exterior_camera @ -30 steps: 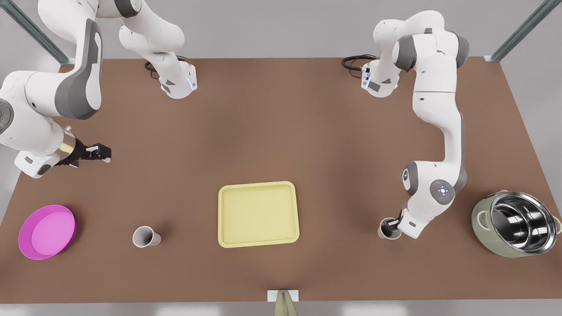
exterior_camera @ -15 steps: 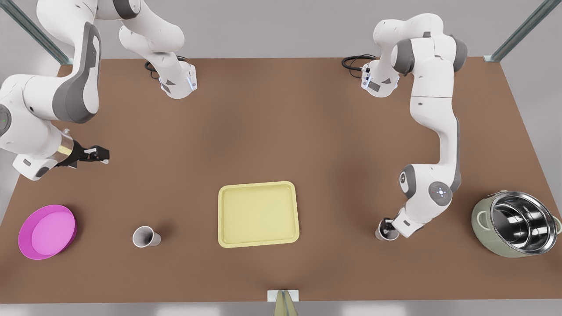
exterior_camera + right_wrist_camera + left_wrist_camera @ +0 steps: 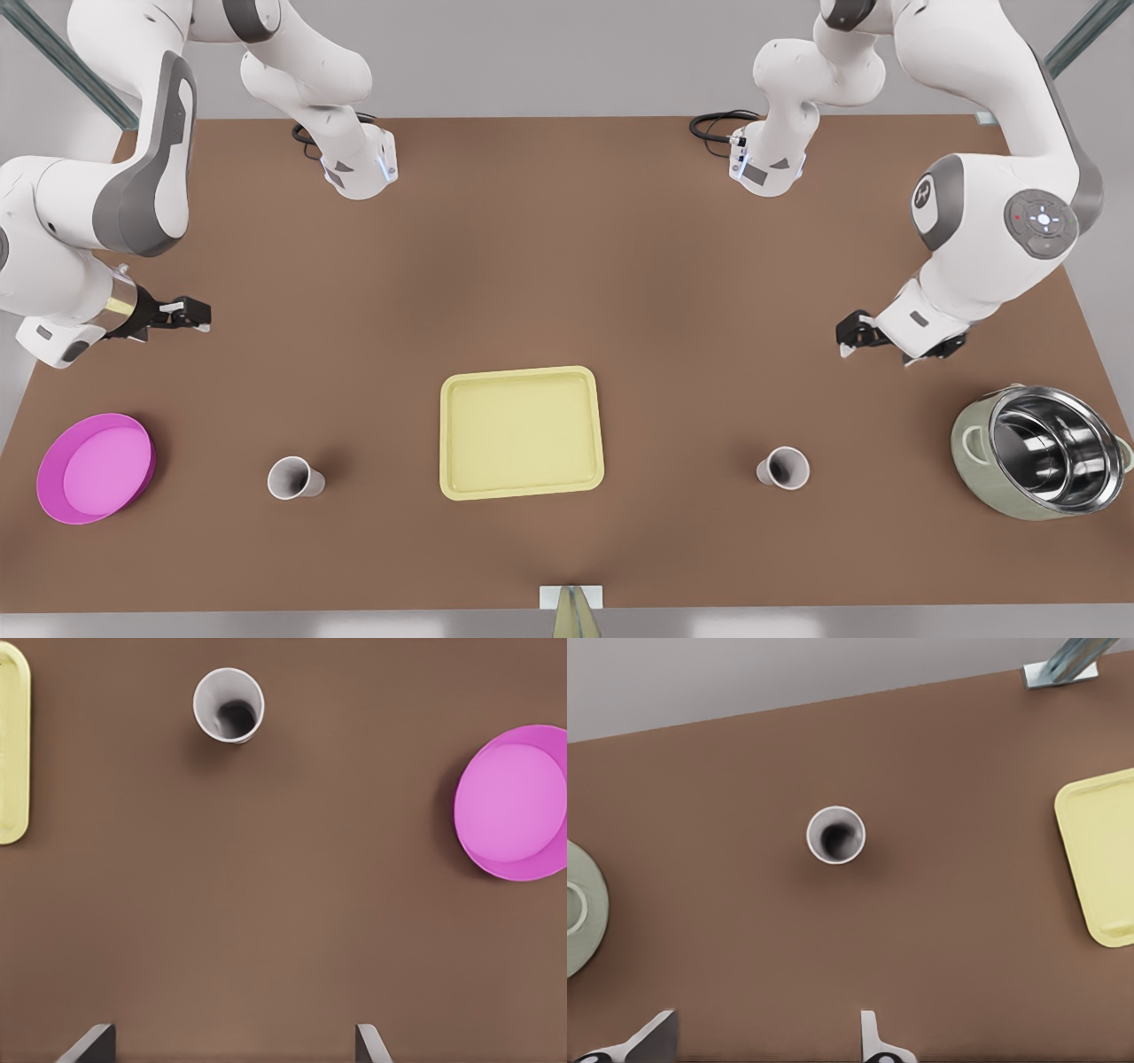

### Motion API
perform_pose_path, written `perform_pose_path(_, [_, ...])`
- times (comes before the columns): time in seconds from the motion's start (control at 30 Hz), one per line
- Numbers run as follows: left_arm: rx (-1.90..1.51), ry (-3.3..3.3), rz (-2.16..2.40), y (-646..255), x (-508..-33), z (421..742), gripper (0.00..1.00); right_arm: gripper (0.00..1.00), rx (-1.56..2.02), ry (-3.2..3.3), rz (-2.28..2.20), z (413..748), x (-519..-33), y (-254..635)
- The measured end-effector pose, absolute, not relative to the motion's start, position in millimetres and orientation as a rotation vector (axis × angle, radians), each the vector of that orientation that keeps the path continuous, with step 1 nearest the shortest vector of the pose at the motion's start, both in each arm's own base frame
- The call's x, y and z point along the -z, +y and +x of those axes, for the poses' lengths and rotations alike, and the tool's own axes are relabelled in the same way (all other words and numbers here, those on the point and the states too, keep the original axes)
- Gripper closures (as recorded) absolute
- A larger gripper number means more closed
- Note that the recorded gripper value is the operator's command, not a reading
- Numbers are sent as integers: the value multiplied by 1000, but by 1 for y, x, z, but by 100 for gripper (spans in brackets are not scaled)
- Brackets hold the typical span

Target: Use the left arm to pick up the white IKEA cup from the tray and place it on the middle-left position; use the right arm to pick up the white IKEA cup from the tray and place it on the middle-right position

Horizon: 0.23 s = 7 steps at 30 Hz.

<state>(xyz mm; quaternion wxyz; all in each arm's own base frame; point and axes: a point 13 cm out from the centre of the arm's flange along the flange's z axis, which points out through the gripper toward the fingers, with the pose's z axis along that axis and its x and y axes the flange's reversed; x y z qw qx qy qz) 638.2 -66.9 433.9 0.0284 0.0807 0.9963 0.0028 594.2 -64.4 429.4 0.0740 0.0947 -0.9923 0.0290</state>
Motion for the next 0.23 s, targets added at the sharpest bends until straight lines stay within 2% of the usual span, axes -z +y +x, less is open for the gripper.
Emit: perform_pose_path(0.23, [-19,3130,223,-65,-425,628,0,0,-91,-2970,312,595,-427,-61])
